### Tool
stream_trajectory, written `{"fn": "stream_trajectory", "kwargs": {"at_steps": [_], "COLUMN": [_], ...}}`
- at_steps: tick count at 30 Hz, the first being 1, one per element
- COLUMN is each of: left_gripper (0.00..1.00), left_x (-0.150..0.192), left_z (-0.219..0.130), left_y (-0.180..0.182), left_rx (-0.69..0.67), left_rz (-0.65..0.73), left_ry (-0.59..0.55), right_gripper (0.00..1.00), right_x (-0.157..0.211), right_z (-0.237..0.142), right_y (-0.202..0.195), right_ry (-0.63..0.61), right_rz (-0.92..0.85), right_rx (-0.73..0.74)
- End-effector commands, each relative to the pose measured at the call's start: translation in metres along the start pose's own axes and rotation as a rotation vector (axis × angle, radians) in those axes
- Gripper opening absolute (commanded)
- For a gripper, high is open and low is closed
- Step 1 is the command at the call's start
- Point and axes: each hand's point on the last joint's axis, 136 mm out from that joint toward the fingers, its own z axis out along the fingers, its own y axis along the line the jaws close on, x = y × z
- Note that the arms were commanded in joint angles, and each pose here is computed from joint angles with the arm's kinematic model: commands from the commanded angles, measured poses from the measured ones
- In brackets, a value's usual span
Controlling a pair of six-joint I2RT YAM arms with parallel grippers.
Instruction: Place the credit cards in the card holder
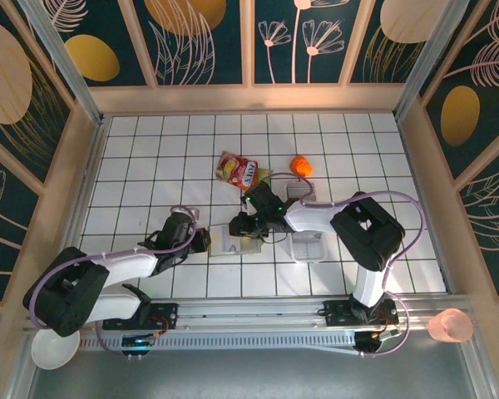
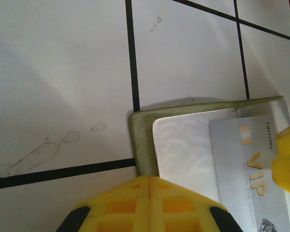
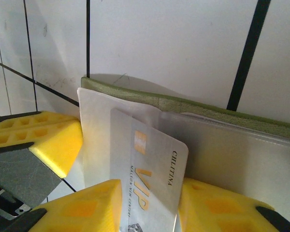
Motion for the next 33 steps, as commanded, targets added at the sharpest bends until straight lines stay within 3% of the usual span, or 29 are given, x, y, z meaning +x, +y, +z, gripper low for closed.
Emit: {"fn": "stream_trajectory", "kwargs": {"at_steps": [1,12,24,33], "left_gripper": [0.04,0.03,0.03,0.02], "left_x": [0.006,0.006,0.007,0.006], "left_z": [0.002,0.003,0.003,0.003], "left_y": [0.004,0.004,0.004,0.003], "left_rx": [-0.016,-0.017,-0.018,-0.014], "left_rz": [0.022,0.023,0.023,0.025], "left_ry": [0.018,0.022,0.023,0.022], "right_gripper": [0.34,0.32,0.35,0.32], "right_x": [-0.003,-0.001,0.003,0.009], "right_z": [-0.004,0.008,-0.001,0.003], "right_y": [0.001,0.019,0.005,0.01], "right_ry": [-0.021,-0.006,-0.017,-0.004], "right_rz": [-0.029,-0.069,-0.082,-0.096], "right_rx": [0.048,0.05,0.153,0.151]}}
